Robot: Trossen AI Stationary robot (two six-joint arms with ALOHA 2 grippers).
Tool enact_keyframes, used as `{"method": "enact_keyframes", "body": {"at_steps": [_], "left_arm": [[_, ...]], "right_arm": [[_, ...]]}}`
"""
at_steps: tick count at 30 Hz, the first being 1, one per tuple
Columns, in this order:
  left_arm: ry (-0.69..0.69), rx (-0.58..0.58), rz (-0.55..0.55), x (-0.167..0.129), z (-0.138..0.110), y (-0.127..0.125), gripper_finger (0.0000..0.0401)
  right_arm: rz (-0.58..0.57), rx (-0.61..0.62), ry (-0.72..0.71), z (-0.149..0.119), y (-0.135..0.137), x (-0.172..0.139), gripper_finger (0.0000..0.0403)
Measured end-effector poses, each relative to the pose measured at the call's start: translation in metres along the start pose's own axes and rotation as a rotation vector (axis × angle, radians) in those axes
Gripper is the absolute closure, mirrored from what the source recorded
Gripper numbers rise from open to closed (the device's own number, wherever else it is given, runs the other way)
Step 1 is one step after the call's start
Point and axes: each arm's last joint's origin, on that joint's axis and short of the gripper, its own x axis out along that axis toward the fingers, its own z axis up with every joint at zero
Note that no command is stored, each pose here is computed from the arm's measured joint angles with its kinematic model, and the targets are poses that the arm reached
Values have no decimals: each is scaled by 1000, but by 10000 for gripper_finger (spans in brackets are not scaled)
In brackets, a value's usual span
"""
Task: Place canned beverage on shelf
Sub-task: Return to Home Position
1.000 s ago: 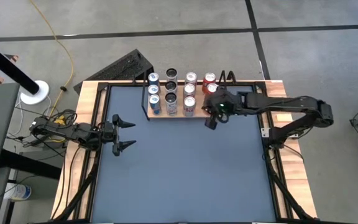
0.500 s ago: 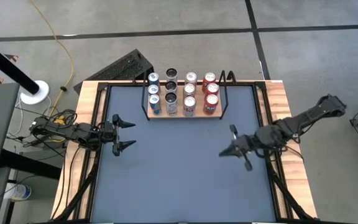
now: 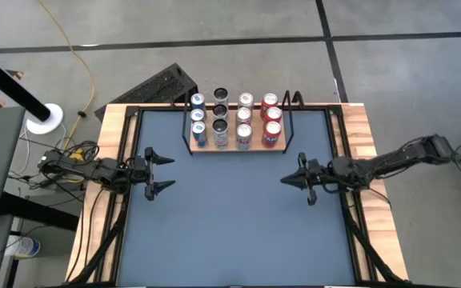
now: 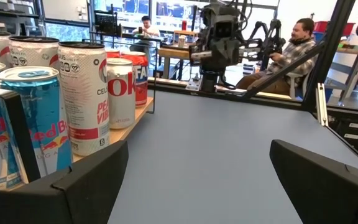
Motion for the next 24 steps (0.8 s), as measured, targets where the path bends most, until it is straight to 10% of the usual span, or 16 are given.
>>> {"method": "enact_keyframes", "body": {"at_steps": [24], "left_arm": [[0,0,0,0,0,0,19]], "right_arm": [[-149,8,-38,-8,-33,-21,403]]}}
